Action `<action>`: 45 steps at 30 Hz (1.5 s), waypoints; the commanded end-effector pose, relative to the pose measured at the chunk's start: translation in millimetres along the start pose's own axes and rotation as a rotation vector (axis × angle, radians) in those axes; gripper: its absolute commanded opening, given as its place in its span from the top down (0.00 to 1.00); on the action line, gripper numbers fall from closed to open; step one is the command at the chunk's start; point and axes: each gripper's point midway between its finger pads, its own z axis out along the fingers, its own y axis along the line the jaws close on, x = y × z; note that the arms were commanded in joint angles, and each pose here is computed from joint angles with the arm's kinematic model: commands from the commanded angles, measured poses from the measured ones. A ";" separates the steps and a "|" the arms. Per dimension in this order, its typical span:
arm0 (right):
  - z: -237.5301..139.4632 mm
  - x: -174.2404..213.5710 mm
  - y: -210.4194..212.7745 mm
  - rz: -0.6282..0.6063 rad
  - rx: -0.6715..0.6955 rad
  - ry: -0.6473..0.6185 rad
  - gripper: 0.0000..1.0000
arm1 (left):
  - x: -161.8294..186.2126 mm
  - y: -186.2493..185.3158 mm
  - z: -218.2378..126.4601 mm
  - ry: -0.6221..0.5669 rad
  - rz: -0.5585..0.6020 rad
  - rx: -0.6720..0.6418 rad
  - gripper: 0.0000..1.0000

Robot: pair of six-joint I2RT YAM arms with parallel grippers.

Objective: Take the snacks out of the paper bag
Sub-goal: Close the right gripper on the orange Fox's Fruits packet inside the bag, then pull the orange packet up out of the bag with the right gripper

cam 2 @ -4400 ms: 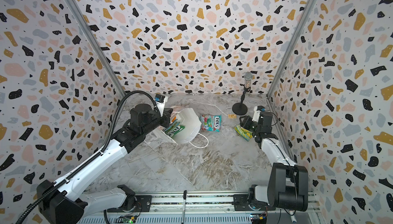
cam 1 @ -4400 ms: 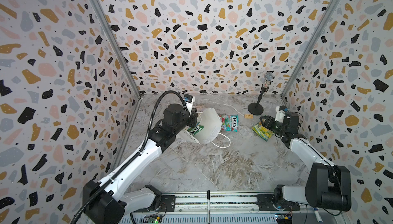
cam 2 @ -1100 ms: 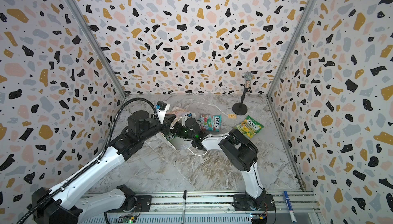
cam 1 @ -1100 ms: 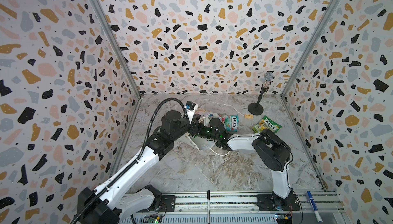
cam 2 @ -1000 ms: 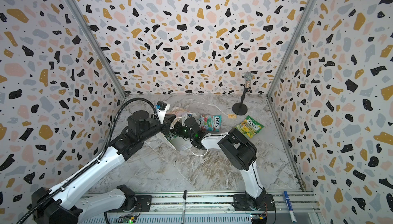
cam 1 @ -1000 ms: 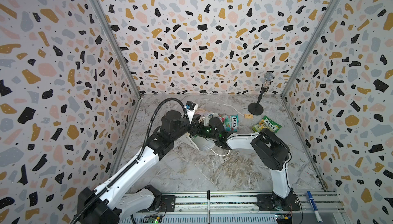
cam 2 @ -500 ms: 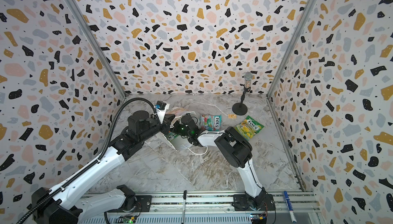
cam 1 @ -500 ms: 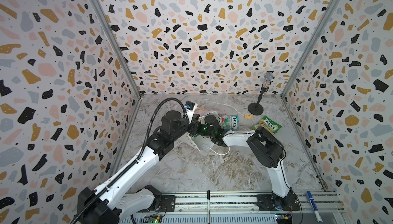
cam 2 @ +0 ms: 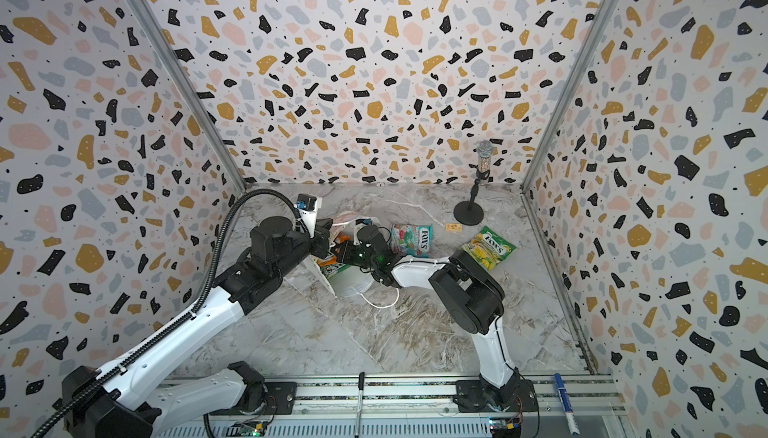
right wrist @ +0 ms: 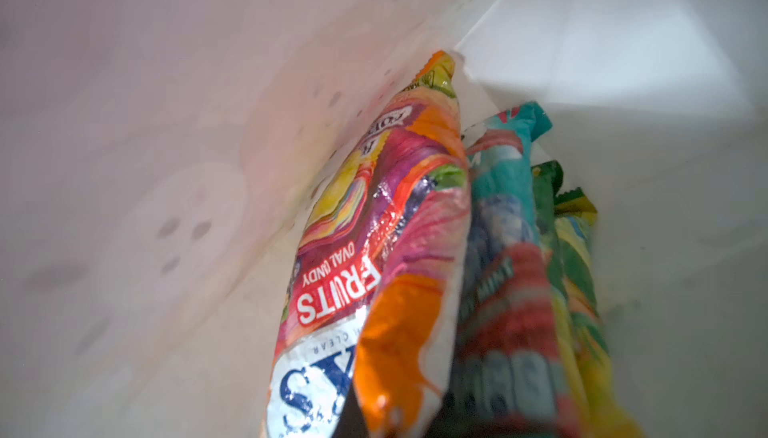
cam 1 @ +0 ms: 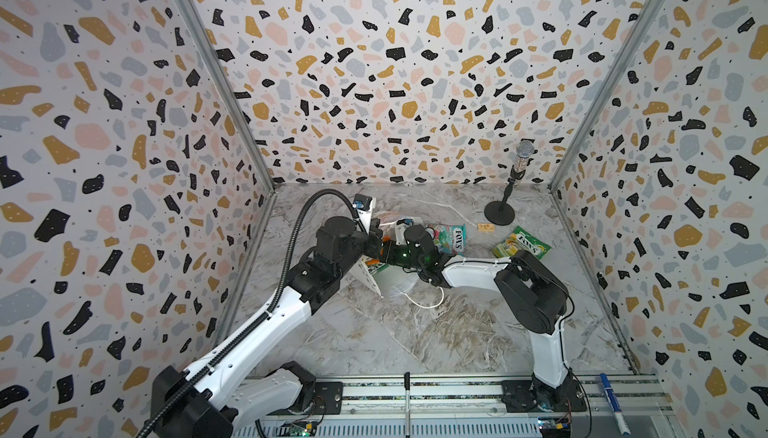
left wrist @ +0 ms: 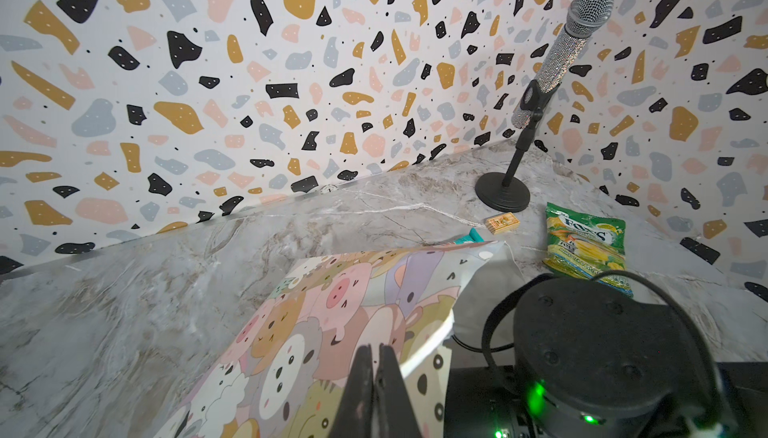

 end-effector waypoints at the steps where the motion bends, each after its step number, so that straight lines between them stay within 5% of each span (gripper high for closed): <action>1: -22.1 -24.6 23.5 -0.056 -0.056 -0.038 1.00 | 2.8 14.2 2.3 -0.001 -0.004 -0.079 1.00; 25: -106.5 -50.3 69.0 -0.350 -0.003 -0.077 1.00 | 4.5 14.8 4.0 0.008 -0.002 -0.083 1.00; 45: -171.3 -91.1 151.5 -0.577 -0.084 -0.186 1.00 | 1.9 18.3 0.5 0.000 -0.002 -0.103 1.00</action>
